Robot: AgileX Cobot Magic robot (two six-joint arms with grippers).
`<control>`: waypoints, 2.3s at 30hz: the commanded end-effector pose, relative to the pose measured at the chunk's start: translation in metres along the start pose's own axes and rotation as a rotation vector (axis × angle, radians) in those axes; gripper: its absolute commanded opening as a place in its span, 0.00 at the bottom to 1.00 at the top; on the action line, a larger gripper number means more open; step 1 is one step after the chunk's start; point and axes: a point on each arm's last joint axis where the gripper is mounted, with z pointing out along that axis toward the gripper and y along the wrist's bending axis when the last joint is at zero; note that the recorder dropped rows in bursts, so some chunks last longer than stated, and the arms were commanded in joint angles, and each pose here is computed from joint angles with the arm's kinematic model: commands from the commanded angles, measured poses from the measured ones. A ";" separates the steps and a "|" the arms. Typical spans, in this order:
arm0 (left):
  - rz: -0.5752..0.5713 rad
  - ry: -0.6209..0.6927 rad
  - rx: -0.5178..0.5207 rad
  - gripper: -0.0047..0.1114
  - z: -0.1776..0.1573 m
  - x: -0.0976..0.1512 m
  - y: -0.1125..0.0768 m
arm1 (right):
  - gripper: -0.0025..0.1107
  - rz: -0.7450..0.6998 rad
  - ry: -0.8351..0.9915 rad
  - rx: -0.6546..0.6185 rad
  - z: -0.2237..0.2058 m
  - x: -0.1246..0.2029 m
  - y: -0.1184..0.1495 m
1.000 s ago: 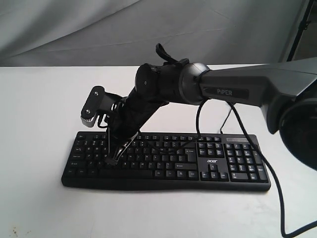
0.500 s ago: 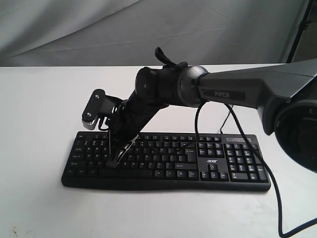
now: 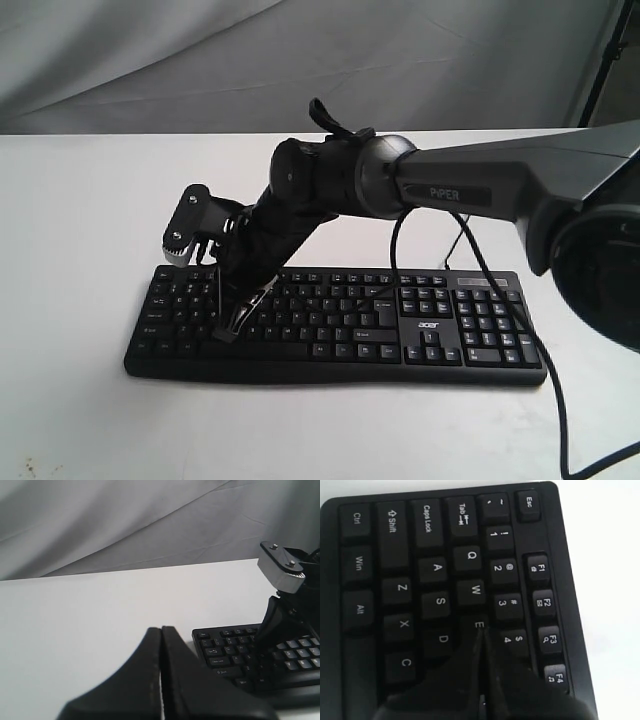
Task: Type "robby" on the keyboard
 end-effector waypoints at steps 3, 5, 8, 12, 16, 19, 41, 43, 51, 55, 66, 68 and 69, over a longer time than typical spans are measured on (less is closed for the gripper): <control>0.003 -0.005 0.005 0.04 0.000 0.001 0.000 | 0.02 -0.009 0.008 -0.012 0.002 0.000 0.001; 0.003 -0.005 0.005 0.04 0.000 0.001 0.000 | 0.02 -0.007 0.016 -0.018 0.006 0.002 0.002; 0.003 -0.005 0.005 0.04 0.000 0.001 0.000 | 0.02 -0.005 0.021 -0.021 0.009 0.004 0.002; 0.003 -0.005 0.005 0.04 0.000 0.001 0.000 | 0.02 -0.007 0.017 -0.019 0.006 0.002 0.002; 0.003 -0.005 0.005 0.04 0.000 0.001 0.000 | 0.02 -0.015 0.002 -0.005 -0.003 -0.002 0.001; 0.003 -0.005 0.005 0.04 0.000 0.001 0.000 | 0.02 -0.020 -0.009 0.007 -0.012 -0.007 0.000; 0.003 -0.005 0.005 0.04 0.000 0.001 0.000 | 0.02 0.078 0.055 0.062 -0.063 0.047 -0.008; 0.003 -0.005 0.005 0.04 0.000 0.001 0.000 | 0.02 0.070 0.026 0.064 -0.068 0.053 -0.008; 0.003 -0.005 0.005 0.04 0.000 0.001 0.000 | 0.02 0.103 0.010 0.044 -0.073 0.061 -0.014; 0.003 -0.005 0.005 0.04 0.000 0.001 0.000 | 0.02 0.111 0.015 0.035 -0.072 0.062 -0.012; 0.003 -0.005 0.005 0.04 0.000 0.001 0.000 | 0.02 0.117 0.042 0.031 -0.060 0.069 -0.013; 0.003 -0.005 0.005 0.04 0.000 0.001 0.000 | 0.02 0.118 0.044 0.031 -0.060 0.069 -0.013; 0.003 -0.005 0.005 0.04 0.000 0.001 0.000 | 0.02 0.116 0.053 0.030 -0.060 0.070 -0.013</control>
